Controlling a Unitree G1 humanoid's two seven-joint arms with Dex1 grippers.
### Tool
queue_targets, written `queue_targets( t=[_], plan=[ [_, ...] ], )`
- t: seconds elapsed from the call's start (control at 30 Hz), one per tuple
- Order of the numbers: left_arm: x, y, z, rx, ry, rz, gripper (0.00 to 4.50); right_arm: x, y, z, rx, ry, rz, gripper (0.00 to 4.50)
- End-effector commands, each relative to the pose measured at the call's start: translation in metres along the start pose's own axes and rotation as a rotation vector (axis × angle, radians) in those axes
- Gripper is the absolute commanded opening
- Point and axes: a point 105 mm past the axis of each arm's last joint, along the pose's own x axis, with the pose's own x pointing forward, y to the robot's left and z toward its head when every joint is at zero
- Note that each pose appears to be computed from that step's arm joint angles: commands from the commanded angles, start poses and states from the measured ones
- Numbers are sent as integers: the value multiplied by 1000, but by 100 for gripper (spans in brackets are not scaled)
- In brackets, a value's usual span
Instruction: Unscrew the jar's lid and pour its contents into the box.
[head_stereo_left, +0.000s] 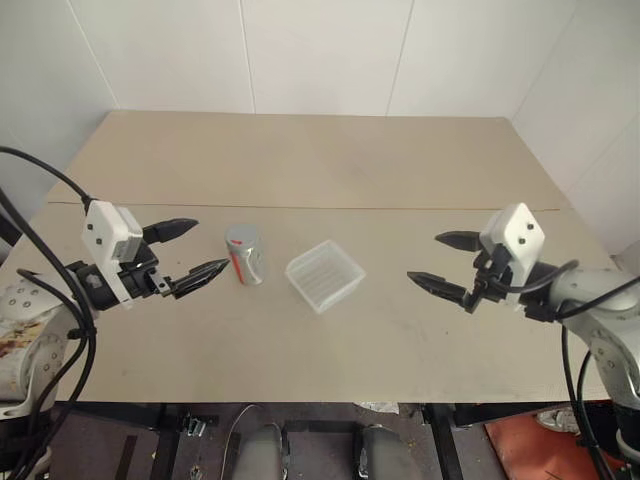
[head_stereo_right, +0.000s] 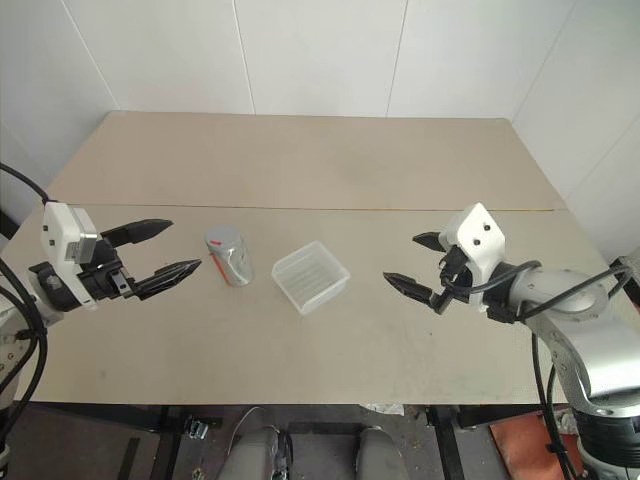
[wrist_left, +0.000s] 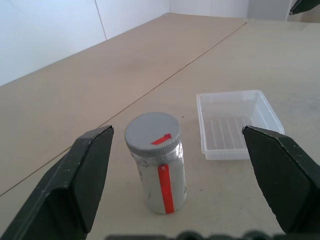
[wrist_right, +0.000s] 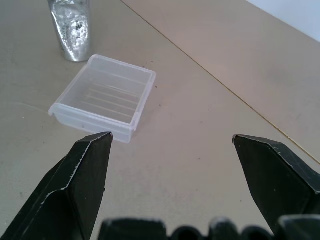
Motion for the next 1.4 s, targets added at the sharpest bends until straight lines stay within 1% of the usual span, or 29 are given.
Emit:
queue_targets(
  t=[0.03,0.17,0.27,0.33,0.43,0.57,0.7,0.77,0.9,1.1,1.33,1.4],
  plan=[
    [-5,0,10,36,-26,10,448,-3,0,11,-15,-25,4,450],
    [-13,0,8,25,-36,51,448,2,5,15,-33,-29,86,450],
    [-20,-1,2,18,-16,95,448,5,-1,22,-70,-34,112,450],
    [-23,-7,-5,22,11,113,448,8,-5,26,-98,-36,136,450],
    [-22,-17,-14,2,15,132,448,13,-3,35,-128,-56,201,450],
    [-7,-25,-29,-47,-7,184,448,18,0,42,-117,-83,278,450],
    [-1,-10,-43,-81,-34,274,448,26,8,43,-140,-86,318,450],
    [4,-5,-46,-95,-50,292,448,27,10,45,-146,-93,324,450],
    [11,-3,-54,-100,-49,276,448,28,13,49,-157,-111,326,450],
    [31,-12,-61,-114,-56,216,448,28,14,51,-175,-120,307,450],
    [53,-14,-69,-61,-54,244,448,25,16,53,-190,-125,300,450],
    [58,-12,-70,-58,-65,281,448,25,15,53,-199,-123,295,450]
  ],
)
